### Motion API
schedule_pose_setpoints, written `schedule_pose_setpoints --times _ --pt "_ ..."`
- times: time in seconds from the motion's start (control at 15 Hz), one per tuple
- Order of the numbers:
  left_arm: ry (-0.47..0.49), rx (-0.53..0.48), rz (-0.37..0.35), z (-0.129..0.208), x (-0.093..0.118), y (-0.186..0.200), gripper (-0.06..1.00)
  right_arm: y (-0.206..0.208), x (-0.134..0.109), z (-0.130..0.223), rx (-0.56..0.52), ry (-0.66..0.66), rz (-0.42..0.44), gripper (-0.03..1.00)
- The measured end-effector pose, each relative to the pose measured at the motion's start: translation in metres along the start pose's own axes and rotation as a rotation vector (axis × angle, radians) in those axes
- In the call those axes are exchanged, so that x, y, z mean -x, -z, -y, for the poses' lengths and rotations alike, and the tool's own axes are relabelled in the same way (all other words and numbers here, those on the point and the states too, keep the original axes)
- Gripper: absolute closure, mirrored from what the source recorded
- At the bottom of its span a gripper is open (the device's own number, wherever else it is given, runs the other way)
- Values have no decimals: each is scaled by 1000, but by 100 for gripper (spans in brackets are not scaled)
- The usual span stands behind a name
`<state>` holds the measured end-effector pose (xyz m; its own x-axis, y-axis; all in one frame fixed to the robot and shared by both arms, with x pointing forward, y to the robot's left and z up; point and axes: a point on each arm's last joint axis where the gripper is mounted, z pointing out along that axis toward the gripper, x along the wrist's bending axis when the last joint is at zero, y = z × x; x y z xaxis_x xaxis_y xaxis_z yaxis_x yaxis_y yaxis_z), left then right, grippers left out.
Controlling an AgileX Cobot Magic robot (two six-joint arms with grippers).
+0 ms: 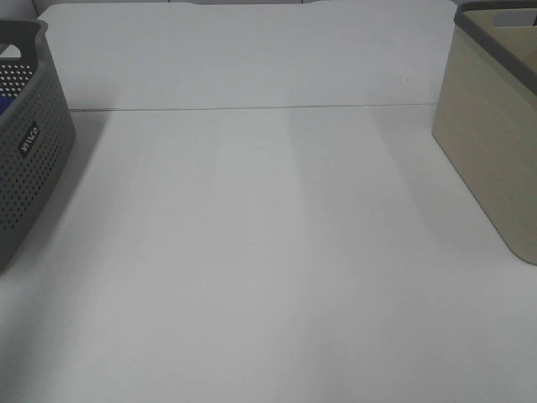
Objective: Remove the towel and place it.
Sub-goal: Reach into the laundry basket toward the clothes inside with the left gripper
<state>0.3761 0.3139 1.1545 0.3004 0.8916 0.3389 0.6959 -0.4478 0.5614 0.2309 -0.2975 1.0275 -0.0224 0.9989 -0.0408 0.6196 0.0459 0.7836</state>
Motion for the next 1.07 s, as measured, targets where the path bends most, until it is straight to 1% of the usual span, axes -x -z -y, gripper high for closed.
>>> schedule_pose_setpoints --times 0.07,0.2,0.27,0.33,0.4,0.53,0.67,0.93,1.07 --pt "-56 -25 15 -21 -12 -15 -4 0 0 0 0 0 0 38" --pt "-169 -76 23 -53 -33 -44 -4 0 0 0 0 0 0 38" --pt "-235 -98 12 -82 -52 -66 -4 0 0 0 0 0 0 38" --pt "-284 -101 -4 -96 -61 -75 -4 0 0 0 0 0 0 38" --pt "-319 -103 -9 -100 -65 -79 -4 0 0 0 0 0 0 38" --pt "-477 -113 -39 -117 -78 -103 -3 0 0 0 0 0 0 38" --pt "-573 -150 -43 -121 -83 -135 -3 0 0 0 0 0 0 38" --pt "-798 -325 36 -110 -85 -207 -1 0 0 0 0 0 0 38" --pt "-840 -379 74 -101 -87 -230 3 0 0 0 0 0 0 38"
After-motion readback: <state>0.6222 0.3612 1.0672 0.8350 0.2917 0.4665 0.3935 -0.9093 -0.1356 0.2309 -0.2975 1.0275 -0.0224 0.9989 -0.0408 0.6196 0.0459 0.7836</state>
